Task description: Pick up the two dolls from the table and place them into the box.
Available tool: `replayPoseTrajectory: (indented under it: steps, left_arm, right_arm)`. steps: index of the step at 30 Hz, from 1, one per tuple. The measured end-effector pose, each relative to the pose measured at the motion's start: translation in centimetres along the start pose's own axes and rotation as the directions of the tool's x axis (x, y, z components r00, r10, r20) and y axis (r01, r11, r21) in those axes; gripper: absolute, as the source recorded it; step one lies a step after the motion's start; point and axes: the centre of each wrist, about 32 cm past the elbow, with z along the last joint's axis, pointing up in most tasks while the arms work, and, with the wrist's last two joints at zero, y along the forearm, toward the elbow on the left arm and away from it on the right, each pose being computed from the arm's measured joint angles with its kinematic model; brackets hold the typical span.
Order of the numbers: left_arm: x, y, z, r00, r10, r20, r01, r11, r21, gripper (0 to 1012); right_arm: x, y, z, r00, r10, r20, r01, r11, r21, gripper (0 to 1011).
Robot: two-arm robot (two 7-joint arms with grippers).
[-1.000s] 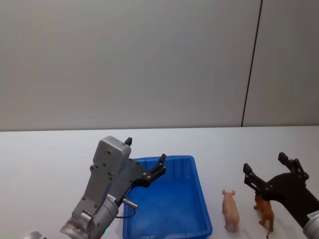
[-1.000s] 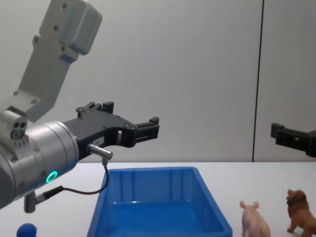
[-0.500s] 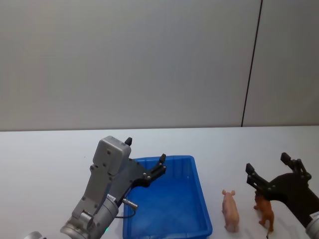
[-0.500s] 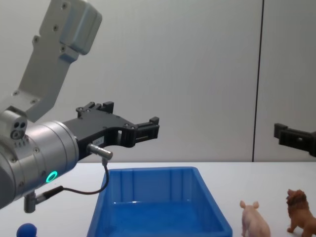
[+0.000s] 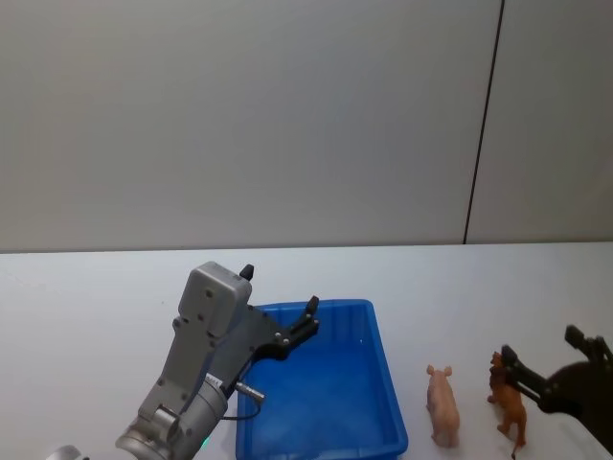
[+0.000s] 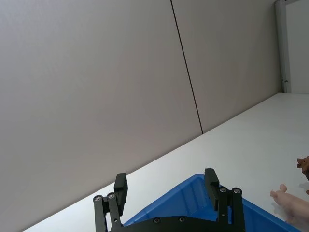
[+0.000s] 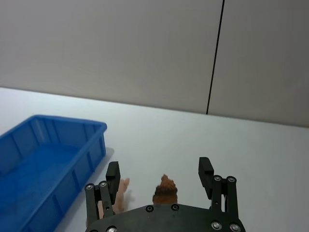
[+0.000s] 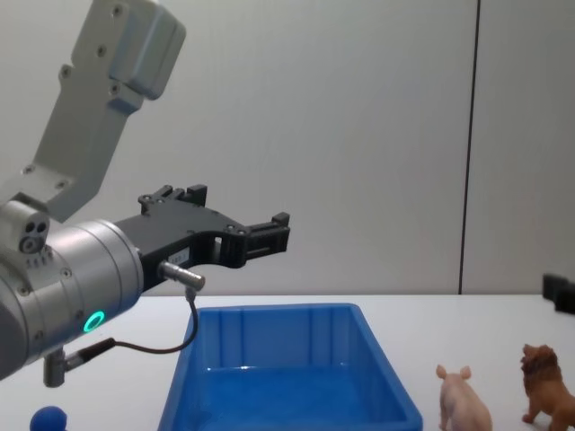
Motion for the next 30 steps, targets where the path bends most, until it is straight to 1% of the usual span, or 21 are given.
replayPoseTrajectory:
  steps: [1, 2, 5, 8, 11, 15, 17, 24, 29, 30]
  left_arm:
    - [0.0, 0.0, 0.0, 1.0, 0.0, 0.0, 0.0, 1.0, 0.0, 1003]
    - [0.0, 0.0, 0.0, 1.0, 0.0, 0.0, 0.0, 1.0, 0.0, 1003]
    - [0.0, 0.0, 0.0, 1.0, 0.0, 0.0, 0.0, 1.0, 0.0, 1003]
    - [0.0, 0.0, 0.0, 1.0, 0.0, 0.0, 0.0, 1.0, 0.0, 1003]
    - [0.0, 0.0, 0.0, 1.0, 0.0, 0.0, 0.0, 1.0, 0.0, 1003]
    - [0.0, 0.0, 0.0, 1.0, 0.0, 0.0, 0.0, 1.0, 0.0, 1003]
    - [0.0, 0.0, 0.0, 1.0, 0.0, 0.0, 0.0, 1.0, 0.0, 1003]
    - [0.0, 0.0, 0.0, 1.0, 0.0, 0.0, 0.0, 1.0, 0.0, 1003]
    - [0.0, 0.0, 0.0, 1.0, 0.0, 0.0, 0.0, 1.0, 0.0, 1003]
    - [0.0, 0.0, 0.0, 1.0, 0.0, 0.0, 0.0, 1.0, 0.0, 1003]
  right_arm:
    - [0.2, -0.1, -0.2, 1.0, 0.0, -0.003, 0.0, 1.0, -0.015, 1001]
    - [0.2, -0.1, -0.2, 1.0, 0.0, -0.003, 0.0, 1.0, -0.015, 1001]
    - [0.8, -0.3, -0.8, 1.0, 0.005, -0.012, -0.005, 0.999, -0.054, 1001]
    - [1.1, -0.3, -1.1, 1.0, 0.009, -0.018, -0.011, 0.997, -0.078, 1001]
    - [1.4, -0.2, -1.6, 0.999, 0.012, -0.029, -0.016, 0.993, -0.117, 1001]
    - [1.6, 0.0, -2.0, 0.999, 0.015, -0.04, -0.021, 0.989, -0.145, 1001]
    - [1.7, 0.2, -2.2, 0.998, 0.017, -0.054, -0.026, 0.985, -0.172, 1001]
    - [1.6, 0.9, -2.8, 0.996, 0.019, -0.083, -0.037, 0.975, -0.221, 1001]
    - [1.5, 1.3, -3.0, 0.994, 0.021, -0.104, -0.046, 0.969, -0.244, 997]
    - [1.5, 1.4, -3.1, 0.994, 0.021, -0.107, -0.047, 0.968, -0.247, 952]
